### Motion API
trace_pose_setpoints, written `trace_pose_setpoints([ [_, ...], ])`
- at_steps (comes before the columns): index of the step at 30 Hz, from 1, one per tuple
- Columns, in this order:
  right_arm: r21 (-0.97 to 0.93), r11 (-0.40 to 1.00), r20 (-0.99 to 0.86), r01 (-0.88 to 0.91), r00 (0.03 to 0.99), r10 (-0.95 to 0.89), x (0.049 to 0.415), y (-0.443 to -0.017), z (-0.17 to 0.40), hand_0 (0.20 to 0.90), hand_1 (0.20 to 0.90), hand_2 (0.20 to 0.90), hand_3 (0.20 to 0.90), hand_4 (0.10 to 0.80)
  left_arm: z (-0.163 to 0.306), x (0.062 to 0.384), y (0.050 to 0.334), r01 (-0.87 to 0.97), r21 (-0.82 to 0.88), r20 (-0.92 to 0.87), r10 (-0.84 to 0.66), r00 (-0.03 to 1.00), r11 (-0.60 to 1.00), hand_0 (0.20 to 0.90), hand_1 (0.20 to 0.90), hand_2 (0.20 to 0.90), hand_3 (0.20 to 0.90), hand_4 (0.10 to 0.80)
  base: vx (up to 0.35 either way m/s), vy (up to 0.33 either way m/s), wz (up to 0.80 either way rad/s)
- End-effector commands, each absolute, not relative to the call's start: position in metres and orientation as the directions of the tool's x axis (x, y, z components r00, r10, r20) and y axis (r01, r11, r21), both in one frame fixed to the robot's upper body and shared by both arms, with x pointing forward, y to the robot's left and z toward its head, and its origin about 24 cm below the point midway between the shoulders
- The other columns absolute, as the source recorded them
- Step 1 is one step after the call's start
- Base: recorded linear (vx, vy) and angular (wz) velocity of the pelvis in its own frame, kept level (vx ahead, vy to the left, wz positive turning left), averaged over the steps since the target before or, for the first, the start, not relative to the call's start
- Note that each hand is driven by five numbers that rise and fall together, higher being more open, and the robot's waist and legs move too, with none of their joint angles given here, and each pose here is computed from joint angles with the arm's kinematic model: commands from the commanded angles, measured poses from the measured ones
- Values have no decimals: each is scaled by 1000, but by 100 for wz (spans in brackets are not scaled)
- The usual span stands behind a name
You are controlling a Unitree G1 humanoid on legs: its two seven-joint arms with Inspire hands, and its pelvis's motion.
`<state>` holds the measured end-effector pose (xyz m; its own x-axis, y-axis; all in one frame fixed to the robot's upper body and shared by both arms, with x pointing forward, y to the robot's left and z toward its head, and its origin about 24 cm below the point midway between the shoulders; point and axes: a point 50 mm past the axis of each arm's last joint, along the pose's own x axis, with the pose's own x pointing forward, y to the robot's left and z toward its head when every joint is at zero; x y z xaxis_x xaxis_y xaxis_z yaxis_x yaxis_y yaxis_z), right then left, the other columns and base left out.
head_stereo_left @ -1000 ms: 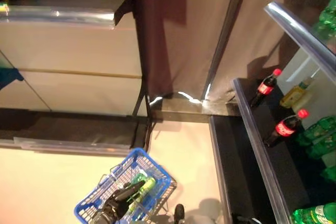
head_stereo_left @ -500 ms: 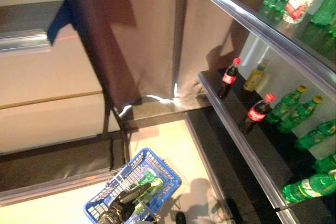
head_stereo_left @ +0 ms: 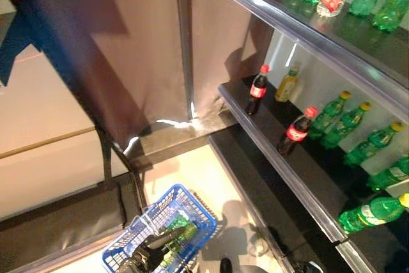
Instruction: Pick up the drink and place into the basket.
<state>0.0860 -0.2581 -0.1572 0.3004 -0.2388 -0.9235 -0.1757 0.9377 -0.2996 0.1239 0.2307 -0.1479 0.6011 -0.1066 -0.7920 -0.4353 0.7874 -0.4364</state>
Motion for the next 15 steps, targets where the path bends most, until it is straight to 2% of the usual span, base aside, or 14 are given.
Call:
trace_pose_setpoints([
  [1,-348,914,-924,-209,241,-297,68,-279,-154,900,900,900,900,800,-131,148,245,-318,-493,-683,-134,718,810,300,300,300,200,100,87,-62,-59],
  [10,-342,923,-931,-176,199,-307,62,-283,-154,900,900,900,900,800,-130,140,254,-309,-479,-690,-134,711,822,300,300,300,200,100,61,-93,-31],
  [15,-327,922,-937,-205,201,-287,63,-277,-156,900,900,900,900,800,-131,138,253,-322,-478,-685,-118,719,817,300,300,300,200,100,-29,-216,-21],
])
